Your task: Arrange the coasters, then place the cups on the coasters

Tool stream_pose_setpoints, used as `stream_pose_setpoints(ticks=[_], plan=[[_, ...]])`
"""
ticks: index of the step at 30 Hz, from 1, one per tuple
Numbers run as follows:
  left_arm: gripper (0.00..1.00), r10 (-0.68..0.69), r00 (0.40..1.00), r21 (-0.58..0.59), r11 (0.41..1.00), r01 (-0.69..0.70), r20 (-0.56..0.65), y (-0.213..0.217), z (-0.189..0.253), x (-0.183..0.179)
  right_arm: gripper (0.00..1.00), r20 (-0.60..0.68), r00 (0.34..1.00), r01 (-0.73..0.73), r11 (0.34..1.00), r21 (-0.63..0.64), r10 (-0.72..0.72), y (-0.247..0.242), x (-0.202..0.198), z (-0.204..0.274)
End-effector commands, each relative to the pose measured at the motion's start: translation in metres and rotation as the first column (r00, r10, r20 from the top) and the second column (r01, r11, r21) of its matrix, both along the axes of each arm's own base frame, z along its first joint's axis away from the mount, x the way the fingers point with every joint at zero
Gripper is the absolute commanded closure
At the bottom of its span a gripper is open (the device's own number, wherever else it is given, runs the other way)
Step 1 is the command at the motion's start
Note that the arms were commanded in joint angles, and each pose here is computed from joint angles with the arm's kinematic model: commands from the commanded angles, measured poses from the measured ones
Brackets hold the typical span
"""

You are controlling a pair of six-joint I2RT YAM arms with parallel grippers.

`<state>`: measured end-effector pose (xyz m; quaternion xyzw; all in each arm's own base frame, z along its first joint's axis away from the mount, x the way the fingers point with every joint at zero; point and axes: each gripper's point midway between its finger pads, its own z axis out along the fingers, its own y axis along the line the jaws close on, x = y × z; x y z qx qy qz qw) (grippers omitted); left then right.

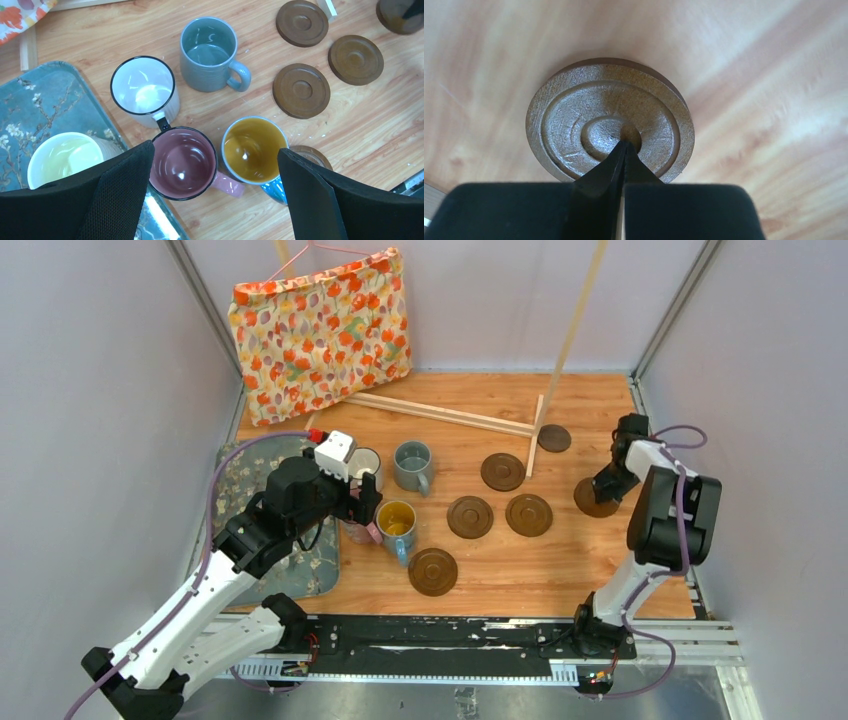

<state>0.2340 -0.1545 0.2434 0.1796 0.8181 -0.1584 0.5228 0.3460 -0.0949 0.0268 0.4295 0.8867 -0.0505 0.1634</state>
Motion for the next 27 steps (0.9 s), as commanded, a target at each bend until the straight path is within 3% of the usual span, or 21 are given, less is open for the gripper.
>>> stream_pose_setpoints(ticks=[1, 10, 14, 27], plan=[[0.00, -0.007, 1.000, -0.018, 1.000, 0.007, 0.006, -0.001, 0.002, 0.000, 1.00, -0.120, 0.990, 0.078, 0.997, 0.022, -0.075, 0.015, -0.067, -0.015], [0.00, -0.008, 1.000, -0.016, 1.000, 0.008, 0.002, -0.002, 0.001, 0.000, 1.00, -0.132, 0.988, 0.085, 0.995, 0.045, -0.079, 0.049, -0.159, -0.025], [0.00, -0.006, 1.000, -0.014, 1.000, 0.006, 0.001, -0.002, 0.001, 0.001, 1.00, -0.097, 0.993, 0.072, 0.995, 0.072, -0.065, 0.067, -0.177, -0.025], [0.00, 0.007, 1.000, -0.005, 1.000, -0.007, 0.001, 0.000, 0.000, 0.002, 1.00, -0.187, 0.977, -0.077, 0.989, 0.128, 0.100, 0.120, -0.231, -0.042]])
